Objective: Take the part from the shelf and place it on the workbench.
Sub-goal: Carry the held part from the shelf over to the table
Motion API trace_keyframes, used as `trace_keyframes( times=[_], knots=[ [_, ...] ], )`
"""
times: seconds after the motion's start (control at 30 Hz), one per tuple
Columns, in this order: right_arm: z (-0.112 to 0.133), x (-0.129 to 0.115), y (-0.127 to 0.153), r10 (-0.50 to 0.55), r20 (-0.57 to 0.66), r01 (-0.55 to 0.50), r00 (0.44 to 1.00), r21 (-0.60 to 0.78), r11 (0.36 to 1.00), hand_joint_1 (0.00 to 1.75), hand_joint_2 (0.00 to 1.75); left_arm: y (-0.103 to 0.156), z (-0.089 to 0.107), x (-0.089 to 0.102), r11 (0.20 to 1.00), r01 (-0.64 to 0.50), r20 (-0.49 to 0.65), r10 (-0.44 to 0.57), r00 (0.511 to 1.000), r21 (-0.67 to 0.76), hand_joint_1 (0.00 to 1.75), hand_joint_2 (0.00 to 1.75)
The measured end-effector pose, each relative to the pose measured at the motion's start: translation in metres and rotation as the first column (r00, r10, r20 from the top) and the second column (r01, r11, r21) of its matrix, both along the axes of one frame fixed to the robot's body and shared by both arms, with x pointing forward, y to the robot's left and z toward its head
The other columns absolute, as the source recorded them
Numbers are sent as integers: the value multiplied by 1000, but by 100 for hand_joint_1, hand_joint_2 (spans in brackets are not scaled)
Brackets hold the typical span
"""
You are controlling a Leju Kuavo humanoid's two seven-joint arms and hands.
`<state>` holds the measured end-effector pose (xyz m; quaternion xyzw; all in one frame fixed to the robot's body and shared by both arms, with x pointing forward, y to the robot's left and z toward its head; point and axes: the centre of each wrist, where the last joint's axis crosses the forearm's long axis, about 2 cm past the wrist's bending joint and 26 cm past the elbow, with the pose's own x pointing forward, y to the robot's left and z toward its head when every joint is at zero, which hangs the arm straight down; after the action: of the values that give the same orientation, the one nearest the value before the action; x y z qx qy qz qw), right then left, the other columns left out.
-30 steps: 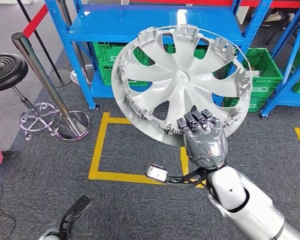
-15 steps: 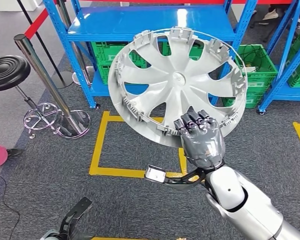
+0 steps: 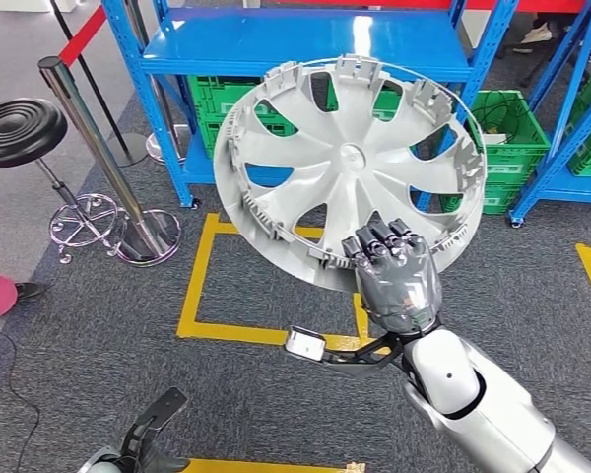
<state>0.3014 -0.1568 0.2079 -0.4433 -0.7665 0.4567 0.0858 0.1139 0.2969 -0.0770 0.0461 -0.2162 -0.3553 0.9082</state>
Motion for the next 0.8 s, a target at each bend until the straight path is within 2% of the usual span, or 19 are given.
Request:
trace_keyframes(
  times=[0.8],
  knots=[
    [-1, 0, 1, 2, 2, -2, 1000, 5, 1000, 175, 175, 0, 0, 3, 1000, 19, 5, -19, 1000, 11, 0, 175]
  ],
)
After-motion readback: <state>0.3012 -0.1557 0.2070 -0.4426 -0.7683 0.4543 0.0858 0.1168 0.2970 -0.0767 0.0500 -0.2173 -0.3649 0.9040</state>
